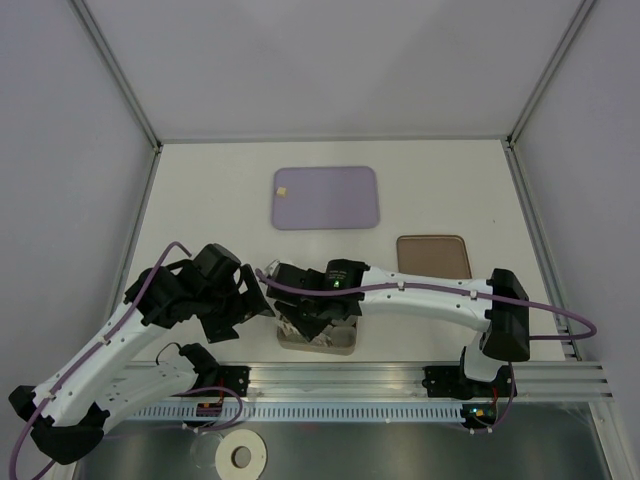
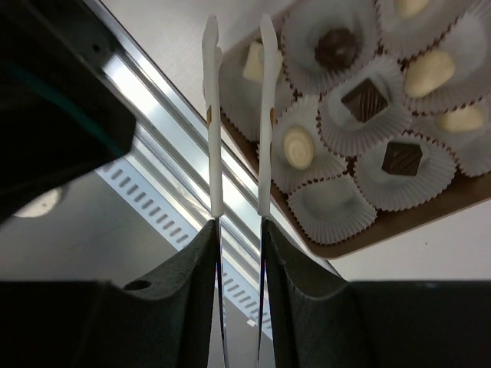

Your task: Pack the chocolate

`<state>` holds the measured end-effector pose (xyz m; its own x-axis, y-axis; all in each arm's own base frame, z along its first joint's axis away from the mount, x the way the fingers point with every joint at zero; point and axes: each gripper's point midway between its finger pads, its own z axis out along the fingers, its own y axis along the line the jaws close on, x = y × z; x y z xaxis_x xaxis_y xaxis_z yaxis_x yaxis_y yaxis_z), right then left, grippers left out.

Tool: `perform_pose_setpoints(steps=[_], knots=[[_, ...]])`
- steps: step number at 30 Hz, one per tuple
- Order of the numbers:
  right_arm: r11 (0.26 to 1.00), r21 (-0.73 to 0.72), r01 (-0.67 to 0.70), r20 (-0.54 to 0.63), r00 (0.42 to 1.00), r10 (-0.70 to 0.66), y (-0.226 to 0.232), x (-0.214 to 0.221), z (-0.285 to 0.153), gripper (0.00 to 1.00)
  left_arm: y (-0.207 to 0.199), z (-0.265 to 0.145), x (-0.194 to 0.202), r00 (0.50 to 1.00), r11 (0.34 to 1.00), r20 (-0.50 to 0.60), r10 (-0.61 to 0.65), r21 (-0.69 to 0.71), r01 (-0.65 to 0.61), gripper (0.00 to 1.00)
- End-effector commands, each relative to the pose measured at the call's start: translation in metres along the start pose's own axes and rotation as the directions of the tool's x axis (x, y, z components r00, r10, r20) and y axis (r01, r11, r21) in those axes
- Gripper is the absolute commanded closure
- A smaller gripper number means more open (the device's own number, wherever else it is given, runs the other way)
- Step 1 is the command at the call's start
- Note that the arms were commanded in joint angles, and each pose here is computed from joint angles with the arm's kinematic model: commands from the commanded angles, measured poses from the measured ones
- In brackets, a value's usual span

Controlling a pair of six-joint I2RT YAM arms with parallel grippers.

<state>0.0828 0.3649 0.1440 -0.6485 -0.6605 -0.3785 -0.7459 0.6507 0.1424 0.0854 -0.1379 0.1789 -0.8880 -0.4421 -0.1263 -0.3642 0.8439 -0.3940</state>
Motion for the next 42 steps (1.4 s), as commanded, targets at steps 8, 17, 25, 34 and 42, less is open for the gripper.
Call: perform_pose_setpoints(steps=[8,17,25,34,42], knots=[[0.985,-0.02,-0.169,0.372,0.913,0.164,-0.05,-0.122,-0.086,0.66,0.014,-0.012,0.015,0.997,0.998,-0.059,-0.052,-0.046,0.05,0.0],[0.957,0.127,-0.26,0.503,0.848,0.164,-0.176,-0.213,-0.083,0.65,0.011,-0.012,0.016,0.995,0.996,-0.074,-0.072,-0.055,0.068,0.01],[0.949,0.159,-0.273,0.506,0.848,0.159,-0.231,-0.27,-0.008,0.61,0.007,-0.014,0.015,0.995,0.996,-0.076,-0.07,-0.059,0.065,0.0],[0.976,0.152,-0.155,0.384,0.919,0.086,-0.254,-0.259,0.077,0.59,0.017,-0.011,0.017,0.995,0.994,-0.082,-0.061,-0.098,0.053,0.0],[0.966,0.188,-0.175,0.37,0.924,0.095,-0.276,-0.257,0.114,0.57,0.023,0.0,0.02,0.993,0.991,-0.104,-0.053,-0.126,0.04,0.0]])
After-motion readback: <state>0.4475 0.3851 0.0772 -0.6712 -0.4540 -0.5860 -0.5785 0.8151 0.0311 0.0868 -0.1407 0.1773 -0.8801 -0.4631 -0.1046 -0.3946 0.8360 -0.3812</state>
